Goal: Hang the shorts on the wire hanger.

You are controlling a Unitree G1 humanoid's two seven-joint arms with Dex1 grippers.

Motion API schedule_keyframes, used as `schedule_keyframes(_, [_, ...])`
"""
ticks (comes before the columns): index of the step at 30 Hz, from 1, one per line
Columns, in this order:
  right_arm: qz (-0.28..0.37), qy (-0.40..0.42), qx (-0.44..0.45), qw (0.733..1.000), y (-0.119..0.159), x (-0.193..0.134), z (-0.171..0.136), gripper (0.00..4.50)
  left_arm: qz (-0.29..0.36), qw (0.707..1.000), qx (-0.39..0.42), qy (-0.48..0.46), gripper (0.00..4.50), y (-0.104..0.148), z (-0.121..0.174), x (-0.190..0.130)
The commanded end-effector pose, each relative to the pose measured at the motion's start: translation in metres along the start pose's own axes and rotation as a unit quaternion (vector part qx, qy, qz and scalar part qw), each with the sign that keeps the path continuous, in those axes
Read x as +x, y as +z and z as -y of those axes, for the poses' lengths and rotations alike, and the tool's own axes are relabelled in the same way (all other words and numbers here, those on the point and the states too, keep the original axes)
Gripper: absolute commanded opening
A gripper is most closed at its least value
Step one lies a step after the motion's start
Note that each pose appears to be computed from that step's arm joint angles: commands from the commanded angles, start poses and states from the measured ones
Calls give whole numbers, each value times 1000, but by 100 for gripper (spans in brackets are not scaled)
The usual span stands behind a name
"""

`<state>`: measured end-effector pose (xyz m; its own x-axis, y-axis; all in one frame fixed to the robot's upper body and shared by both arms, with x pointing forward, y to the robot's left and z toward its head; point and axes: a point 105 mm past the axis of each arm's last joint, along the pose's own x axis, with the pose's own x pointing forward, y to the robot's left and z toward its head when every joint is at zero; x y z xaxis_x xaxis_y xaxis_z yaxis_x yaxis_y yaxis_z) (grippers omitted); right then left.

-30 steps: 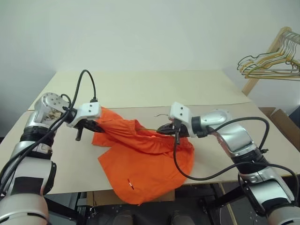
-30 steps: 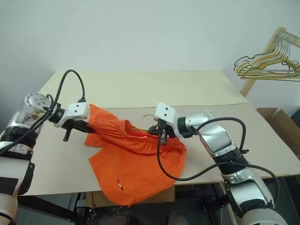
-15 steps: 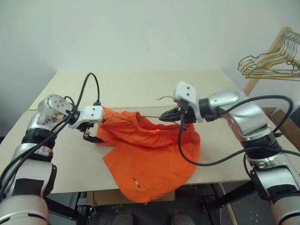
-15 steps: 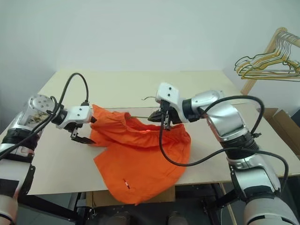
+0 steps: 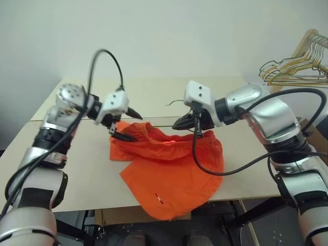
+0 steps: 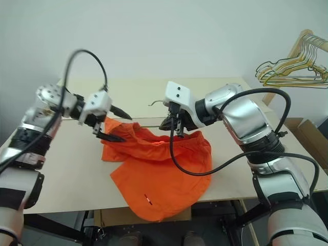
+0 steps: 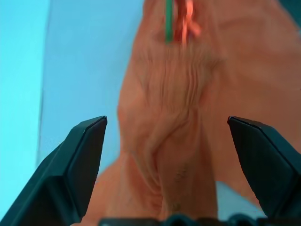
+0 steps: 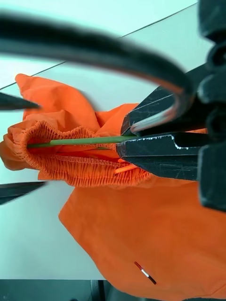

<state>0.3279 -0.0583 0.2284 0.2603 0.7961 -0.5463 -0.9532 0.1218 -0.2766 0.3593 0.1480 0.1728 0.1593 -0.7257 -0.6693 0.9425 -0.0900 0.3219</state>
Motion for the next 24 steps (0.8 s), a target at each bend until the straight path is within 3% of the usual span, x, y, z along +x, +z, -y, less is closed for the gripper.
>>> schedule_keyframes(1, [13,-13,-19,1000,15,-8,3,0,-30,999,21,32,448,-3,-9,10])
schedule_keyframes(4, [13,-13,-18,1000,14,-9,1,0,-22,998,17,50,386,0,-14,18])
schedule_keyframes(16, [1,-15,-15,1000,8,-11,-2,0,15,999,8,40,1,7,-8,20])
schedule_keyframes(24, [0,-36,-40,999,5,-8,1,0,37,998,-3,41,1,13,-8,21])
